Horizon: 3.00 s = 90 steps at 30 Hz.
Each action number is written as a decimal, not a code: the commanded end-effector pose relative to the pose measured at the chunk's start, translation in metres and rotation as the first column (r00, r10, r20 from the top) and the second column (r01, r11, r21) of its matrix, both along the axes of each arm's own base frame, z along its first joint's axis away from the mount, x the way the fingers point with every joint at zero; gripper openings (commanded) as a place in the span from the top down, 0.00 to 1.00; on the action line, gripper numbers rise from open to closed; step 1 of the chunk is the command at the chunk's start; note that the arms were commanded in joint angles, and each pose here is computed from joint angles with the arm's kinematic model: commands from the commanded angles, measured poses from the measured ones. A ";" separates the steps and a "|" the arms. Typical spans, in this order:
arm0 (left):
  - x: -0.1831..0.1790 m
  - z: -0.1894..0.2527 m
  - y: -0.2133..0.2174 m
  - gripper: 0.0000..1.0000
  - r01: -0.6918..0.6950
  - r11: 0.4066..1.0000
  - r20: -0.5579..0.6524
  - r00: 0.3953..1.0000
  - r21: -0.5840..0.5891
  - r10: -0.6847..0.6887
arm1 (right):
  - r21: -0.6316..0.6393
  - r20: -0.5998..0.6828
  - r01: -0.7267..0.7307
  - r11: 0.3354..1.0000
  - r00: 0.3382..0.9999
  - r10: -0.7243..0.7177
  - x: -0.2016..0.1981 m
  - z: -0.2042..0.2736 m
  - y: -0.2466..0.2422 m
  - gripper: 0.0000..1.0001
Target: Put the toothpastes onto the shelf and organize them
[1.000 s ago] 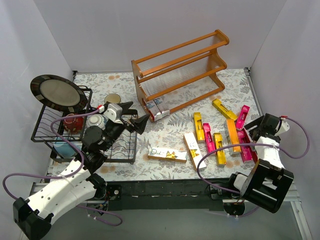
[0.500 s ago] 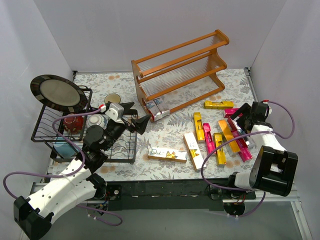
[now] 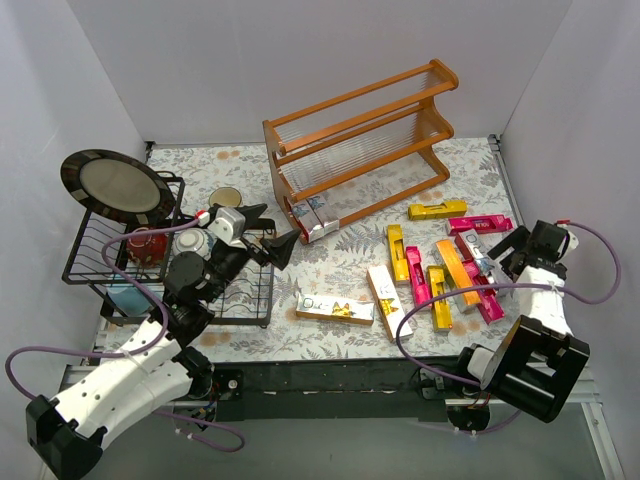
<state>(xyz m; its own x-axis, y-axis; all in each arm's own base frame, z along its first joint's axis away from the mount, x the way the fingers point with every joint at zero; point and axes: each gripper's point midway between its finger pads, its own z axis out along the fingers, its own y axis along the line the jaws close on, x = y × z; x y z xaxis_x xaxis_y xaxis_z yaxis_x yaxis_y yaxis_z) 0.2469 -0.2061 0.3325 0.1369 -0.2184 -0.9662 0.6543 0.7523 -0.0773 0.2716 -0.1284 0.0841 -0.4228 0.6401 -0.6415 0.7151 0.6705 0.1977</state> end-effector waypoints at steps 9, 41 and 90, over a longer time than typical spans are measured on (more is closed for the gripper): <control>-0.011 0.027 0.004 0.02 0.017 0.999 0.066 0.998 -0.027 -0.015 | 0.063 0.158 -0.293 0.954 0.947 0.280 0.017 -0.013 0.041 0.03; -0.011 0.021 -0.002 0.02 0.045 0.999 0.054 0.998 -0.015 -0.044 | 0.083 0.011 -0.394 0.916 0.919 0.394 -0.004 -0.038 0.079 0.22; -0.011 0.015 -0.008 0.02 0.068 0.998 0.052 0.996 0.008 -0.069 | -0.081 0.032 -0.423 0.903 0.904 0.426 -0.013 -0.003 0.093 0.55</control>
